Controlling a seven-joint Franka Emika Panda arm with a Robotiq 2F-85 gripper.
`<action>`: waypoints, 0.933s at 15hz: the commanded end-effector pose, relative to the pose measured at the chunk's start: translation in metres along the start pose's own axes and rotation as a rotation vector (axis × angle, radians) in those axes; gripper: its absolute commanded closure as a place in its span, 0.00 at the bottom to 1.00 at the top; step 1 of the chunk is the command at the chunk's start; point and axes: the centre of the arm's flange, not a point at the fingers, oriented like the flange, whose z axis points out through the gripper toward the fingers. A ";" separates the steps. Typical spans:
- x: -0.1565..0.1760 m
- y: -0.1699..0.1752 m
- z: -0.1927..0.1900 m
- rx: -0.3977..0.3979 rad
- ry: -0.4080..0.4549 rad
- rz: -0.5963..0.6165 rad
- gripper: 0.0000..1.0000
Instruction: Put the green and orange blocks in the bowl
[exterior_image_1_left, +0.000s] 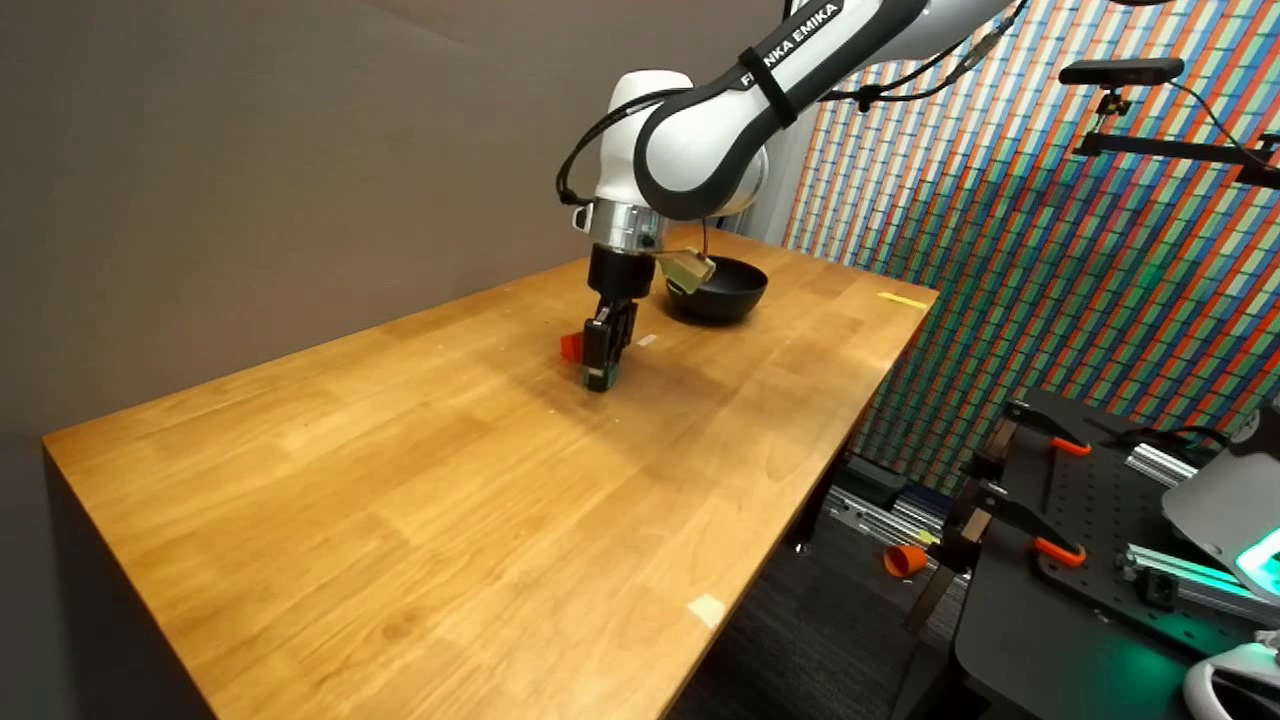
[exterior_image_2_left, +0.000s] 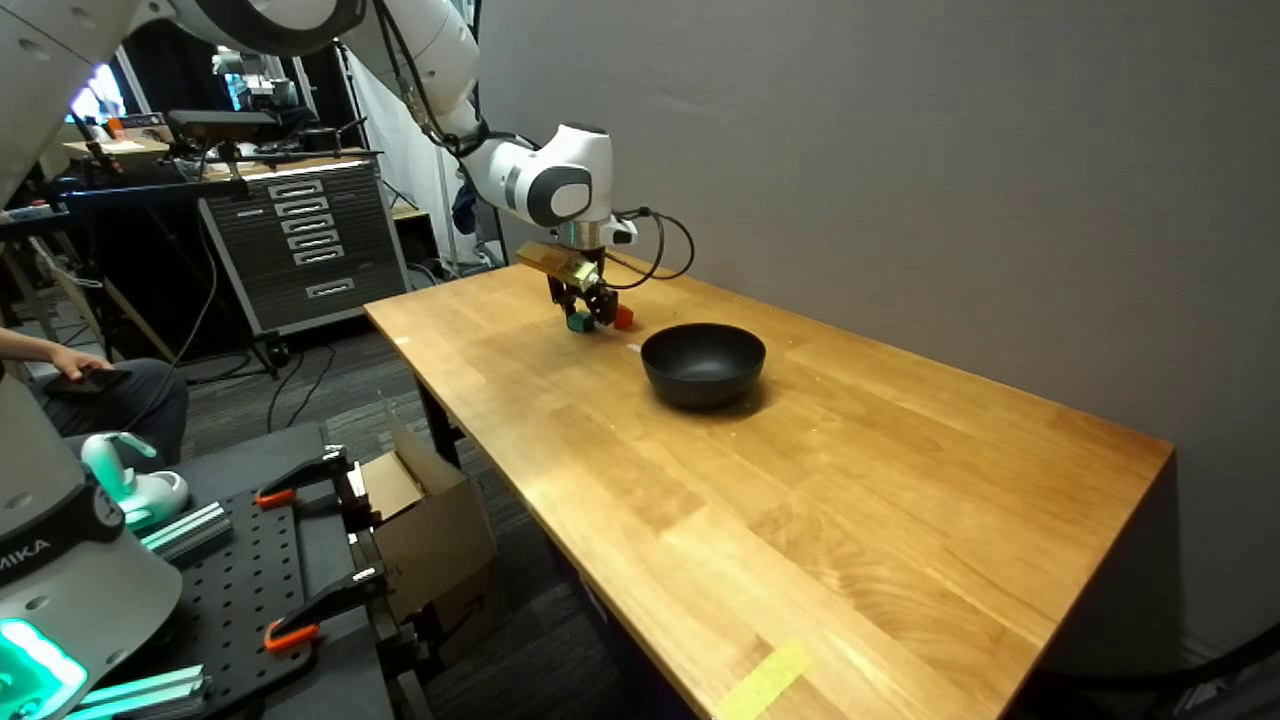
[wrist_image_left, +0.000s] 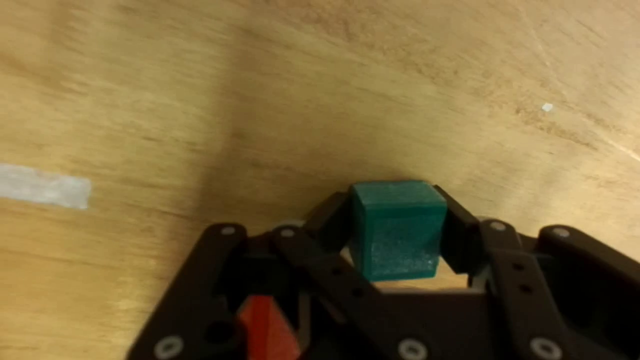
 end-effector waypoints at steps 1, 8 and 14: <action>-0.017 0.036 -0.036 -0.174 0.022 0.046 0.82; -0.046 0.119 -0.126 -0.476 0.041 0.279 0.82; -0.072 0.141 -0.134 -0.456 -0.092 0.451 0.27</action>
